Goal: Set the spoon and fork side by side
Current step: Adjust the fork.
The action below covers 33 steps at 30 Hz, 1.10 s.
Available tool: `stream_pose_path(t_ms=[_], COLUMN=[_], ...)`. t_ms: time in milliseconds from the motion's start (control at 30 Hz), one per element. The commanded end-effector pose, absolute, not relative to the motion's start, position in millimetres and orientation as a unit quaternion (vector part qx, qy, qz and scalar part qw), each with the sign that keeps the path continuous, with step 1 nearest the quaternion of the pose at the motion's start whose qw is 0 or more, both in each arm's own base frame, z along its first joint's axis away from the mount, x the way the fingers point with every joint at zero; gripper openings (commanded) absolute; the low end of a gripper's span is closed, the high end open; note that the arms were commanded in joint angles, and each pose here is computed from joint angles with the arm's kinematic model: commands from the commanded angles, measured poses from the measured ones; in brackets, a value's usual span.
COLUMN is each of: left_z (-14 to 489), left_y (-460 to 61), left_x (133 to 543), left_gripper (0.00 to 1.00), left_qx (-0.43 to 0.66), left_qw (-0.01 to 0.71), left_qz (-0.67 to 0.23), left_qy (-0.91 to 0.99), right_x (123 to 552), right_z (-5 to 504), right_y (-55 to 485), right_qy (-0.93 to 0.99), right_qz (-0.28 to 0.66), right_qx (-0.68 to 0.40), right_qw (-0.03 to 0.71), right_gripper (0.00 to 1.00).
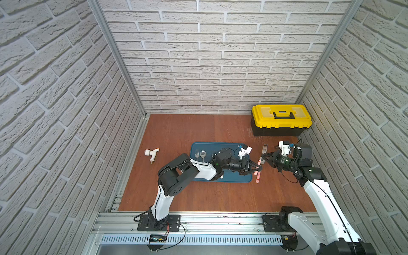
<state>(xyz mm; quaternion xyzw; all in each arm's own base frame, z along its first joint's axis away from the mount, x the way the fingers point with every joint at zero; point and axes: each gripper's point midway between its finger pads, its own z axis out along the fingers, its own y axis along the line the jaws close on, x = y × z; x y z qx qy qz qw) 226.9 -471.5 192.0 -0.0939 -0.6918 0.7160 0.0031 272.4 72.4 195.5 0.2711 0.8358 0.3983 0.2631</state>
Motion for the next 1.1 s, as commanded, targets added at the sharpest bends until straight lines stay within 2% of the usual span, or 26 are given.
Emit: stream_pose_path(t_ms=[0, 33, 100, 133, 200, 300, 433, 500, 600, 800, 1067], left_z=[207.6, 204.7, 199.8, 198.6, 195.3, 193.7, 192.6, 192.4, 191.8, 167.3, 170.3], left_y=[-474.4, -473.4, -471.5, -470.3, -467.6, -464.9, -464.3, -463.6, -461.0, -425.7, -430.6], left_x=[222.8, 224.2, 224.3, 223.7, 223.2, 222.2, 223.6, 223.8, 220.7, 220.9, 207.2], left_gripper=[0.05, 0.02, 0.0, 0.0, 0.0, 0.0, 0.0, 0.0, 0.0, 0.0, 0.0], left_qx=[-0.124, -0.121, -0.118, -0.119, -0.119, -0.122, -0.126, -0.136, -0.162, -0.136, -0.152], left_qw=[-0.021, -0.023, -0.026, -0.028, -0.034, -0.038, -0.047, -0.06, -0.087, -0.119, -0.123], left_qz=[0.73, 0.726, 0.716, 0.711, 0.701, 0.692, 0.676, 0.654, 0.603, 0.473, 0.48], left_qy=[-0.672, -0.677, -0.688, -0.692, -0.703, -0.71, -0.725, -0.741, -0.777, -0.863, -0.855], right_x=[272.9, 272.3, 271.4, 271.0, 269.8, 269.2, 263.3, 259.4, 256.9, 255.5, 269.2], right_z=[197.0, 195.2, 193.3, 193.2, 194.8, 199.4, 196.6, 190.9, 186.4, 191.1, 196.5], right_y=[73.4, 73.1, 72.0, 72.0, 68.9, 64.6, 64.8, 68.7, 76.0, 71.2, 89.5], right_qy=[0.835, 0.836, 0.84, 0.841, 0.844, 0.845, 0.851, 0.851, 0.842, 0.849, 0.839], right_qz=[0.399, 0.396, 0.391, 0.389, 0.378, 0.367, 0.361, 0.37, 0.395, 0.375, 0.414], right_qx=[0.263, 0.264, 0.264, 0.262, 0.262, 0.265, 0.265, 0.263, 0.262, 0.256, 0.236], right_qw=[0.274, 0.272, 0.27, 0.27, 0.274, 0.284, 0.275, 0.265, 0.258, 0.27, 0.262], right_gripper=[0.03, 0.05, 0.15, 0.26, 0.38, 0.47, 0.47, 0.45, 0.39, 0.37, 0.38])
